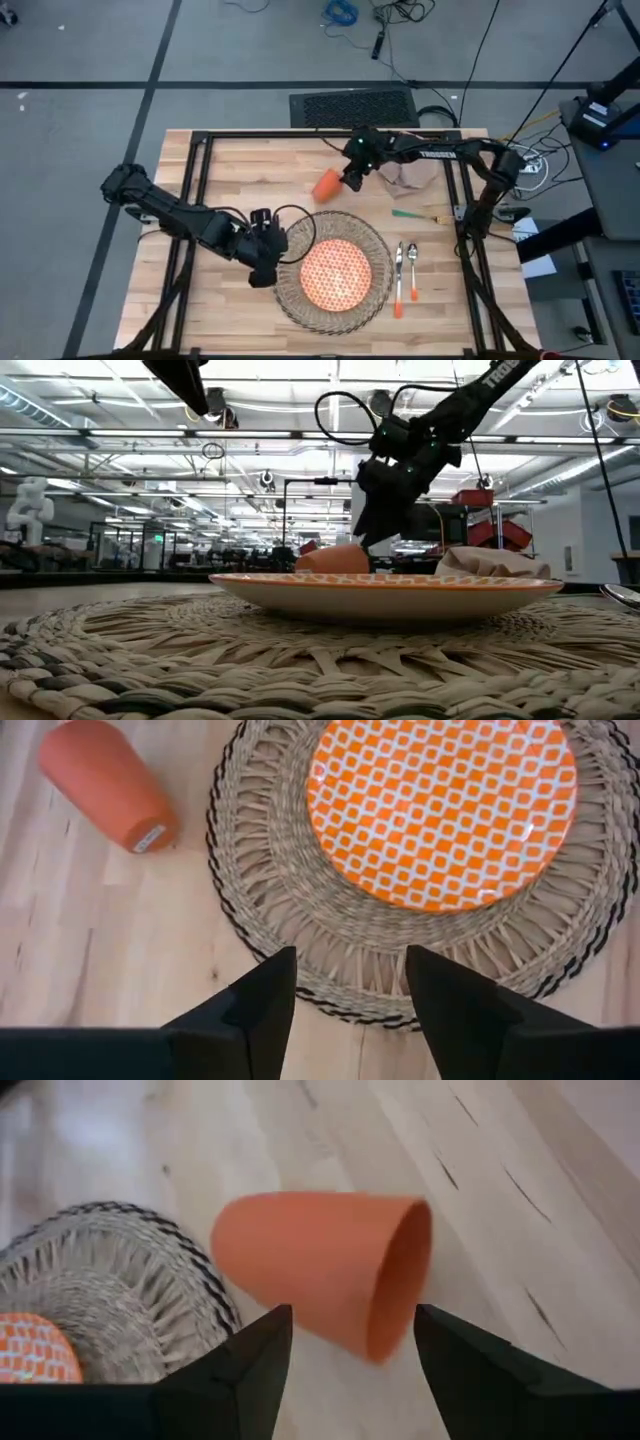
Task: Set table place
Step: Move the orange cup to the top center of the table
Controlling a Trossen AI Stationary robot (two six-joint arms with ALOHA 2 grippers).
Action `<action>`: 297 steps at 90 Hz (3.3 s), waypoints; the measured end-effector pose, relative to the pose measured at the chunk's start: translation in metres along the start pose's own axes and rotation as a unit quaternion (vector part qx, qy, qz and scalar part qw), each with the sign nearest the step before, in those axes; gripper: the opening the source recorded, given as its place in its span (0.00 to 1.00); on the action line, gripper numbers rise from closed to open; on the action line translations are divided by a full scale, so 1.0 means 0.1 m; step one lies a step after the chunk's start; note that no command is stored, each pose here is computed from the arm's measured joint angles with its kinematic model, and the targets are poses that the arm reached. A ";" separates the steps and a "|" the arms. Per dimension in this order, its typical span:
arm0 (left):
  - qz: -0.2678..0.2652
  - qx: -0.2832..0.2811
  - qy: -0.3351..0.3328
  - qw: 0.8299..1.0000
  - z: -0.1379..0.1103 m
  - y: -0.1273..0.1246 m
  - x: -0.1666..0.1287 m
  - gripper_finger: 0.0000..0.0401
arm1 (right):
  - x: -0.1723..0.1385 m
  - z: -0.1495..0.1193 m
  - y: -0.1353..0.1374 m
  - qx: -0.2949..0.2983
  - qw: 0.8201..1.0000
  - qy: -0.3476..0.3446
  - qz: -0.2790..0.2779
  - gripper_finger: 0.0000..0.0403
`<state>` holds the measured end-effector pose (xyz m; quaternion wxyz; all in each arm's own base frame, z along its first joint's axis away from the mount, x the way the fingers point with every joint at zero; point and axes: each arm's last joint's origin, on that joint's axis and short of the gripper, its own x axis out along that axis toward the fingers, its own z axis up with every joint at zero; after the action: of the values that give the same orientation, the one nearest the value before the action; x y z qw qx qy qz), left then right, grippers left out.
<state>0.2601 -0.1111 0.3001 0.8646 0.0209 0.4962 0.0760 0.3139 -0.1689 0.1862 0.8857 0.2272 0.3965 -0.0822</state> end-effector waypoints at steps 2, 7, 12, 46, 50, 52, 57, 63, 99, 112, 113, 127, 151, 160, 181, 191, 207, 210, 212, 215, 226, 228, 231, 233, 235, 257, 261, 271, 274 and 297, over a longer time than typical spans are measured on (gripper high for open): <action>0.001 0.000 -0.001 1.000 0.00 0.00 0.00 0.44 | 0.02 0.00 -0.01 0.000 1.000 0.001 0.001 0.50; 0.005 0.000 -0.002 1.000 0.00 0.00 0.00 0.44 | 0.05 -0.01 -0.02 0.000 1.000 0.002 0.006 0.50; 0.007 0.000 -0.003 1.000 0.00 0.00 0.00 0.44 | 0.08 -0.02 -0.03 -0.003 1.000 0.004 0.013 0.50; 0.016 0.004 -0.002 1.000 -0.02 0.01 0.02 0.44 | 0.19 0.01 0.02 -0.014 0.999 -0.017 0.032 0.43; 0.018 0.005 0.000 1.000 -0.03 0.01 0.04 0.44 | 0.19 0.02 0.04 -0.014 0.999 -0.020 0.035 0.39; 0.020 0.006 0.002 1.000 -0.04 0.01 0.05 0.44 | 0.19 0.02 0.06 -0.012 0.999 -0.019 0.037 0.37; 0.023 0.009 0.008 1.000 -0.07 0.01 0.08 0.44 | 0.20 0.02 0.10 -0.011 0.999 -0.015 0.040 0.31; 0.028 0.013 0.017 0.999 -0.12 0.01 0.13 0.44 | 0.22 0.01 0.15 -0.016 0.999 -0.012 0.042 0.23; 0.039 0.010 0.036 0.999 -0.22 0.02 0.23 0.44 | 0.27 -0.06 0.35 -0.047 0.999 0.006 -0.015 0.00; 0.039 0.011 0.036 0.999 -0.22 0.02 0.23 0.44 | 0.13 -0.14 0.42 -0.062 0.995 0.055 -0.056 0.00; 0.039 0.011 0.036 0.999 -0.22 0.02 0.23 0.44 | 0.11 -0.15 0.43 -0.063 0.994 0.060 -0.062 0.00; 0.041 0.020 0.034 0.998 -0.22 0.02 0.23 0.44 | -0.16 -0.25 0.55 -0.079 0.983 0.112 -0.123 0.00; 0.049 0.021 0.024 0.998 -0.20 0.02 0.23 0.44 | -0.48 -0.46 0.85 -0.101 0.964 0.185 -0.163 0.00; 0.048 0.020 0.021 0.998 -0.20 0.02 0.23 0.44 | -0.52 -0.58 0.92 -0.109 0.949 0.235 -0.179 0.00; 0.038 0.022 -0.002 0.999 -0.15 -0.01 0.24 0.44 | -0.59 -0.75 1.05 -0.130 0.916 0.300 -0.231 0.00; 0.036 0.020 -0.008 0.999 -0.13 0.00 0.24 0.44 | -0.60 -0.71 1.13 -0.153 0.914 0.281 -0.249 0.00; 0.039 0.017 -0.006 0.999 -0.13 0.02 0.25 0.44 | -0.61 -0.53 1.21 -0.220 0.909 0.234 -0.267 0.00; 0.038 0.017 -0.006 0.999 -0.13 0.02 0.25 0.44 | -0.60 -0.49 1.22 -0.238 0.906 0.223 -0.269 0.00; 0.038 0.018 -0.006 0.999 -0.13 0.02 0.25 0.44 | -0.59 -0.46 1.22 -0.249 0.905 0.217 -0.269 0.00; 0.040 0.019 -0.006 0.999 -0.14 0.01 0.24 0.44 | -0.56 -0.42 1.22 -0.268 0.901 0.211 -0.269 0.00; 0.098 0.019 -0.009 0.995 -0.23 0.04 0.04 0.44 | -0.41 -0.28 1.19 -0.311 0.889 0.196 -0.272 0.00; 0.112 0.015 -0.012 0.993 -0.24 0.06 -0.02 0.44 | -0.38 -0.24 1.18 -0.314 0.889 0.193 -0.273 0.00; 0.132 0.009 -0.019 0.991 -0.27 0.08 -0.12 0.44 | -0.33 -0.19 1.15 -0.318 0.887 0.192 -0.275 0.00; 0.142 0.005 -0.024 0.990 -0.28 0.09 -0.19 0.44 | -0.30 -0.16 1.13 -0.321 0.886 0.192 -0.276 0.00; 0.151 -0.001 -0.031 0.988 -0.30 0.10 -0.25 0.44 | -0.26 -0.13 1.11 -0.324 0.884 0.193 -0.276 0.00; 0.112 -0.074 -0.094 0.986 -0.53 0.18 -0.78 0.44 | 0.24 0.26 1.01 -0.372 0.872 0.201 -0.248 0.00; 0.103 -0.085 -0.093 0.987 -0.58 0.19 -0.84 0.44 | 0.32 0.33 1.01 -0.383 0.867 0.205 -0.245 0.00; 0.090 -0.101 -0.081 0.987 -0.68 0.19 -0.91 0.44 | 0.45 0.50 1.02 -0.414 0.846 0.240 -0.236 0.00; 0.089 -0.102 -0.075 0.988 -0.71 0.18 -0.93 0.44 | 0.47 0.54 1.01 -0.423 0.836 0.257 -0.235 0.00; 0.084 -0.092 -0.056 0.991 -0.85 0.09 -0.88 0.44 | 0.42 0.85 0.97 -0.477 0.754 0.348 -0.288 0.00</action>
<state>0.1418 -0.1189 0.3331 0.8799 -0.0129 0.4342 0.1927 0.4302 -0.1216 0.2374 0.6147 -0.3370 0.7114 -0.0492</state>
